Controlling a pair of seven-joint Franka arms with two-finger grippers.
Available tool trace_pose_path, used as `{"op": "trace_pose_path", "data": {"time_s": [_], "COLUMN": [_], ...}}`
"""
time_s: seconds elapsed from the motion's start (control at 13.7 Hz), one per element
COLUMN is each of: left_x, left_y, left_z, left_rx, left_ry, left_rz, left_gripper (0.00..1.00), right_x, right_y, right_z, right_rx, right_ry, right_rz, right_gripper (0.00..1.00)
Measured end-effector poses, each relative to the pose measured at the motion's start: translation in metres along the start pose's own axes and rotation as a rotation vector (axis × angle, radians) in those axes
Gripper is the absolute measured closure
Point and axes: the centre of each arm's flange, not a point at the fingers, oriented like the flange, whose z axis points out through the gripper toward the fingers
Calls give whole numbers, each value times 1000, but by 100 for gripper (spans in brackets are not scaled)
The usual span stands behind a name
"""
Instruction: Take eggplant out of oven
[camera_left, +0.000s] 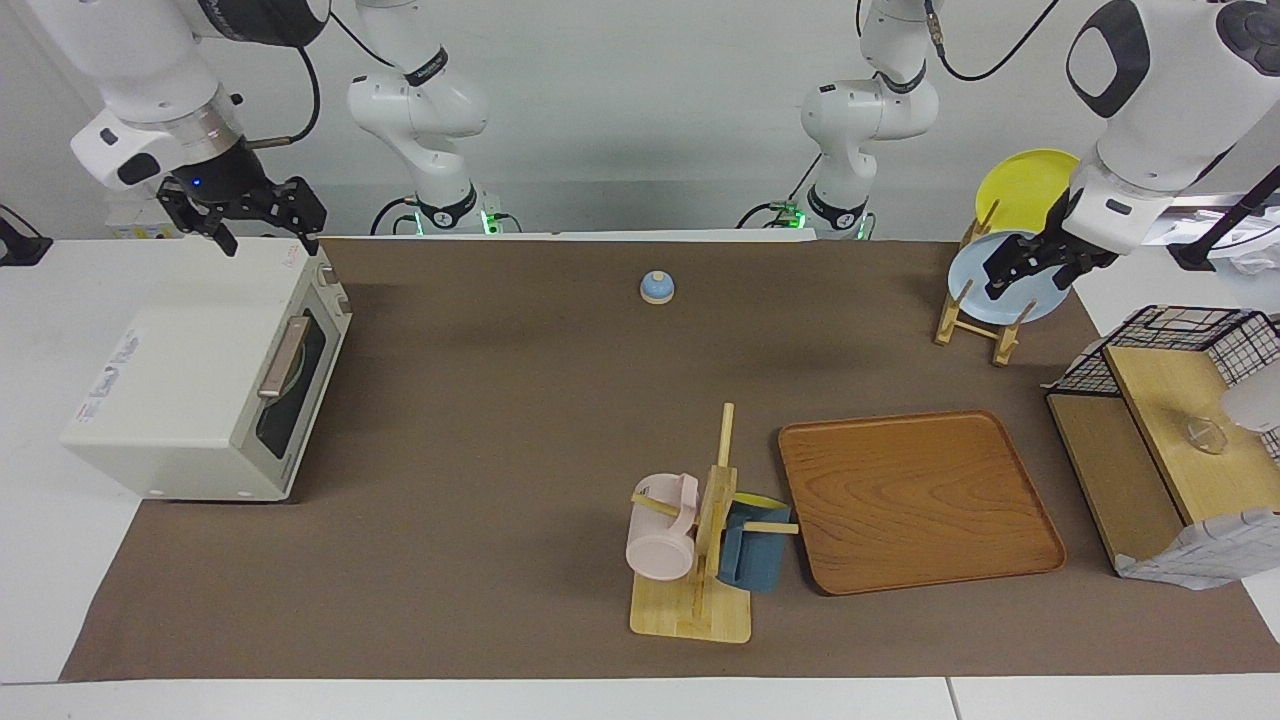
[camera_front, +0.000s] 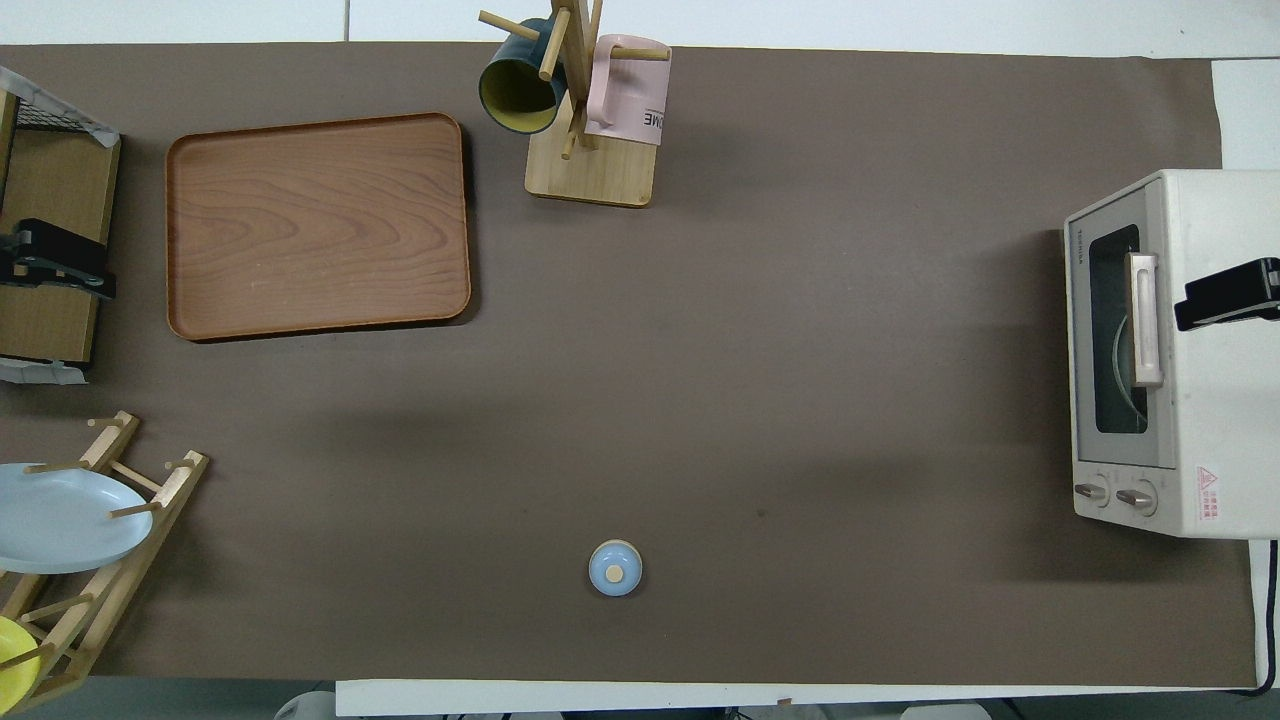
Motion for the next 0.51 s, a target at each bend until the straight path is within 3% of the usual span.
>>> {"op": "trace_pose_path", "data": {"time_s": [0.51], "left_x": [-3], "left_y": [6], "left_z": [-8], "left_rx": [-2], "left_ry": [15], "left_rz": [12], "left_gripper": [0], "right_x": [-1], "right_y": [0], "right_z": [2], "right_rx": [-1], "right_ry": [-7], "right_rz": [-1], "right_gripper": [0]}}
